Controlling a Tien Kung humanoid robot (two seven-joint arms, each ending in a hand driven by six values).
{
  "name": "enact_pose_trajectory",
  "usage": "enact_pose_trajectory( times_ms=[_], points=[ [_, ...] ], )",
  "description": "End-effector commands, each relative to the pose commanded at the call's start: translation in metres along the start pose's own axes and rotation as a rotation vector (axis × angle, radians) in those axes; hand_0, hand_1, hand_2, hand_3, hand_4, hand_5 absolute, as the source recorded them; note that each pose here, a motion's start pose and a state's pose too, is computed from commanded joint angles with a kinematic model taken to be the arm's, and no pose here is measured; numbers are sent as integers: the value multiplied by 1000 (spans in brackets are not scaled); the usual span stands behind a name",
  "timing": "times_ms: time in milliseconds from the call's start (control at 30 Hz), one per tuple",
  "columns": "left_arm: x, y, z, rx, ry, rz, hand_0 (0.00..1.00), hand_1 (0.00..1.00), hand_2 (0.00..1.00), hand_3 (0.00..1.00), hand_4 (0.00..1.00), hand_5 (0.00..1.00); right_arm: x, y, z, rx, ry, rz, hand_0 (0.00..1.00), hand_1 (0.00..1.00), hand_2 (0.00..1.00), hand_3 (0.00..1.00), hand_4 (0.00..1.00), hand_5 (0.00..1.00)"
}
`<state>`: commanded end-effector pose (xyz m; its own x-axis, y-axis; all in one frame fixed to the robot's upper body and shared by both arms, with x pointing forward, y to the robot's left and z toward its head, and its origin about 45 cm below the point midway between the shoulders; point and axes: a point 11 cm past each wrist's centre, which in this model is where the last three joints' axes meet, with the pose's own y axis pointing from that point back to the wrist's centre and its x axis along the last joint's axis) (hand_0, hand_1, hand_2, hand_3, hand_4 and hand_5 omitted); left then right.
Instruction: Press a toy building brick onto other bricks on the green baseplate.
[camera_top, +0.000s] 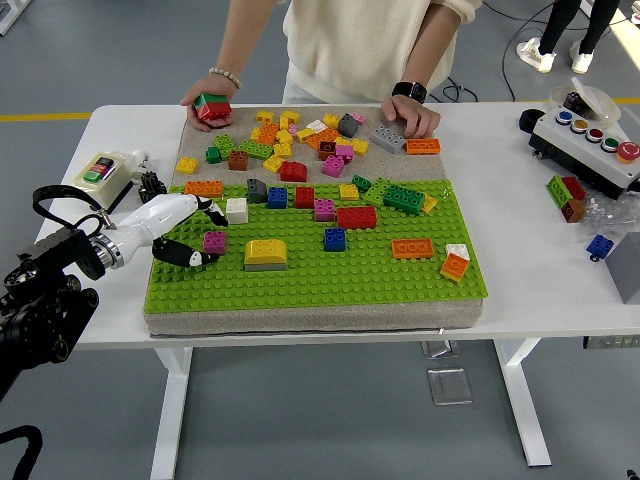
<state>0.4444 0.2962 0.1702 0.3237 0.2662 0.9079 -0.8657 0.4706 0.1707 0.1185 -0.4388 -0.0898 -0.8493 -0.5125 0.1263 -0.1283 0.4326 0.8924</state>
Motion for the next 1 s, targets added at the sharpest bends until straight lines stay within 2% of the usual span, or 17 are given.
enact_pose_trajectory(
  times_ms=[1000],
  points=[
    [-1,0,-7,26,-11,-13,783,699,602,565,798,123,-1,0,-2,4,-8,-1,735,654,705,589,915,495]
  ],
)
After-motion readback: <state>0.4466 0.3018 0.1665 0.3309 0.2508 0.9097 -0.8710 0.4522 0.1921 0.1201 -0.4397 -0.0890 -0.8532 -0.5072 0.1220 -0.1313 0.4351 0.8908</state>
